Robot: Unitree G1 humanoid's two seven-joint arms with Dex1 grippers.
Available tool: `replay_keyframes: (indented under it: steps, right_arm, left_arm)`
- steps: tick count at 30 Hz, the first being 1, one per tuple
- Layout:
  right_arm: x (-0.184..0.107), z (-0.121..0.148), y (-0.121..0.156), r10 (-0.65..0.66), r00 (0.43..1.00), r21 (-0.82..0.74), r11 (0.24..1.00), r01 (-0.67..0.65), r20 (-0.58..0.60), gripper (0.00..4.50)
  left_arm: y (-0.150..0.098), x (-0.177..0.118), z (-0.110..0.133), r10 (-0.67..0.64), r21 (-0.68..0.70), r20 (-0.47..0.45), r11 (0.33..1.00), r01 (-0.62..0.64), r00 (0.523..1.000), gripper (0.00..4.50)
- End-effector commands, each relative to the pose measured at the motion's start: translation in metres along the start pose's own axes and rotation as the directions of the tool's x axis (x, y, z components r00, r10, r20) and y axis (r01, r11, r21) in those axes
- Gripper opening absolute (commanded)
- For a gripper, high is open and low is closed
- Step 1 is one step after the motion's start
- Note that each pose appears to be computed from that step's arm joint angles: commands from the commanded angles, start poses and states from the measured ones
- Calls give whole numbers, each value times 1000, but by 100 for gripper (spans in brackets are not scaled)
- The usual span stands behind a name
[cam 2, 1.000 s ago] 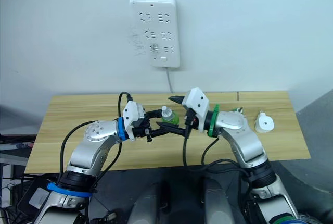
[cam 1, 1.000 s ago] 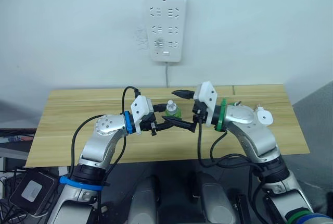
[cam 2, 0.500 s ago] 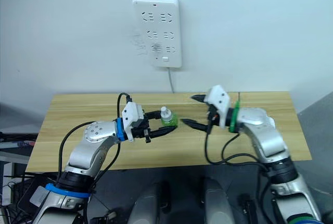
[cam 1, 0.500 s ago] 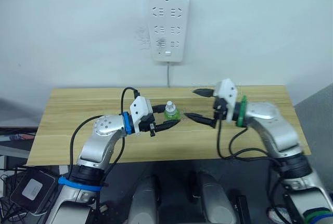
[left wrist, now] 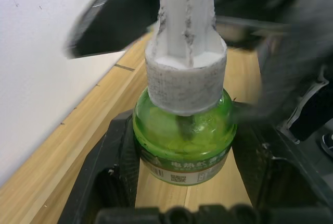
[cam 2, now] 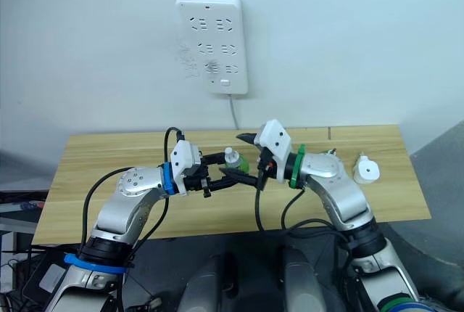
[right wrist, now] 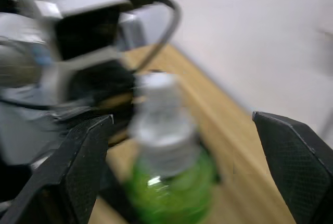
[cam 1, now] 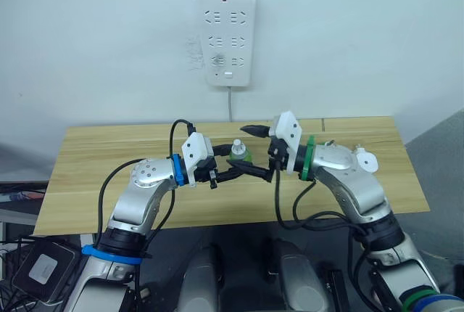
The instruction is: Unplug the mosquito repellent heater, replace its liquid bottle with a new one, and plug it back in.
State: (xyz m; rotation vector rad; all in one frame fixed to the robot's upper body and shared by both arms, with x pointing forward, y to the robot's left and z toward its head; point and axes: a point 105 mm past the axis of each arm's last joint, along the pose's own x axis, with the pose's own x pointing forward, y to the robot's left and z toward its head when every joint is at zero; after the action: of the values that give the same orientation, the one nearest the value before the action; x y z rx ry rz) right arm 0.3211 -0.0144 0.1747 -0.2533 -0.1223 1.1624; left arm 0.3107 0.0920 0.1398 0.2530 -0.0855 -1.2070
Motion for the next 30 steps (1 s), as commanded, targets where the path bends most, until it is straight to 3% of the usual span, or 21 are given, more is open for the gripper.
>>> replay_keyframes:
  steps: [1,6,13,15,19,30]
  right_arm:
    - [-1,7,-9,-32,999,-48,998,33,25,448]
    - [-34,10,-28,-42,999,-67,997,42,3,448]
    - [-62,19,-4,144,989,24,989,-143,-18,448]
    - [-61,22,2,175,985,76,982,-175,5,448]
    - [-46,32,8,166,985,99,981,-170,42,366]
    - [-11,32,22,166,984,114,978,-172,62,366]
  left_arm:
    - [-3,1,10,-23,25,31,999,23,999,224]
    - [-1,-2,9,-14,22,25,1000,14,1000,224]
    - [-3,-3,7,-16,17,21,1000,15,1000,224]
    - [-2,-1,7,-19,17,22,1000,19,1000,224]
    - [-2,1,9,-25,20,26,999,25,999,224]
    - [-6,2,10,-42,24,29,999,41,999,224]
